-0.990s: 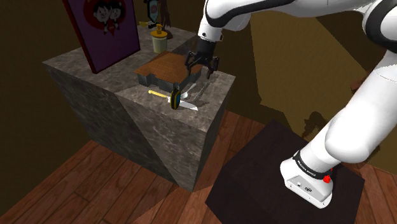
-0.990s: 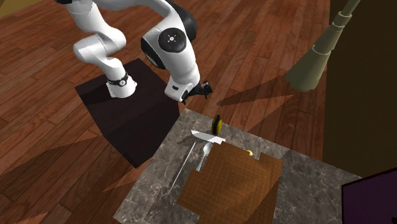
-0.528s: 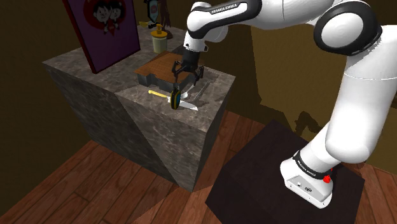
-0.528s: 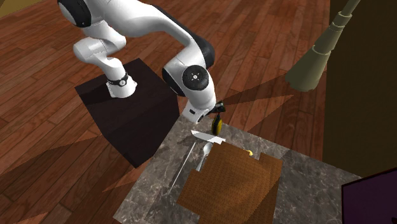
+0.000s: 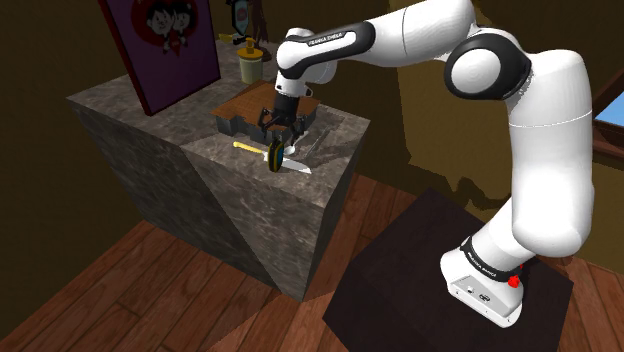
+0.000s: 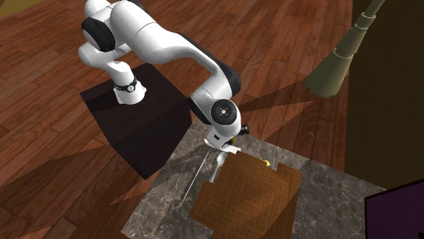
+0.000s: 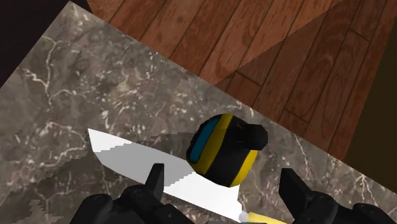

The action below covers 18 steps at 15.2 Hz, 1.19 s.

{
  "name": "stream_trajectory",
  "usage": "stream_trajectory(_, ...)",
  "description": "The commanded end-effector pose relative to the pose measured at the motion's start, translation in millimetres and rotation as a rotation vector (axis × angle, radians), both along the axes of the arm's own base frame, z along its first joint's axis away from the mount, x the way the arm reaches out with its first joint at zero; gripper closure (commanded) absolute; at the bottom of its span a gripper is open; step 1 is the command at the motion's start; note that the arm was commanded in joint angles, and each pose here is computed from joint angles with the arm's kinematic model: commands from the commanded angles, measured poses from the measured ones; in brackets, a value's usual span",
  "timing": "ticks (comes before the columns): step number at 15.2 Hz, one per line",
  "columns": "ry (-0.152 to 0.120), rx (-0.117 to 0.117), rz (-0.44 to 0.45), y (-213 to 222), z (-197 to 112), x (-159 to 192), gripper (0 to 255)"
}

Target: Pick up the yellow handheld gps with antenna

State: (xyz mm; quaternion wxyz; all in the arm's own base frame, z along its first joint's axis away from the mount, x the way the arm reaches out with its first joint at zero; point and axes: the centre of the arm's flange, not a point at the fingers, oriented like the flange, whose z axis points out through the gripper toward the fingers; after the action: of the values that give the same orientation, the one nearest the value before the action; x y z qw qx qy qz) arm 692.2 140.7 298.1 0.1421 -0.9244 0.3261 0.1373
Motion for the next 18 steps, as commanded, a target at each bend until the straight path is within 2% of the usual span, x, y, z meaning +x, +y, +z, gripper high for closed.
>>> stream_trajectory(1,0.0,0.0,-0.001,-0.4,-10.3,1.8,0)
stream_trajectory(6,0.0,0.0,-0.001,-0.4,-23.9,1.8,0)
stream_trajectory(7,0.0,0.0,-0.001,-0.2,-24.1,1.7,255)
stream_trajectory(16,0.0,0.0,-0.001,-0.4,-23.9,1.8,255)
stream_trajectory(18,0.0,0.0,-0.001,-0.4,-13.4,1.7,255)
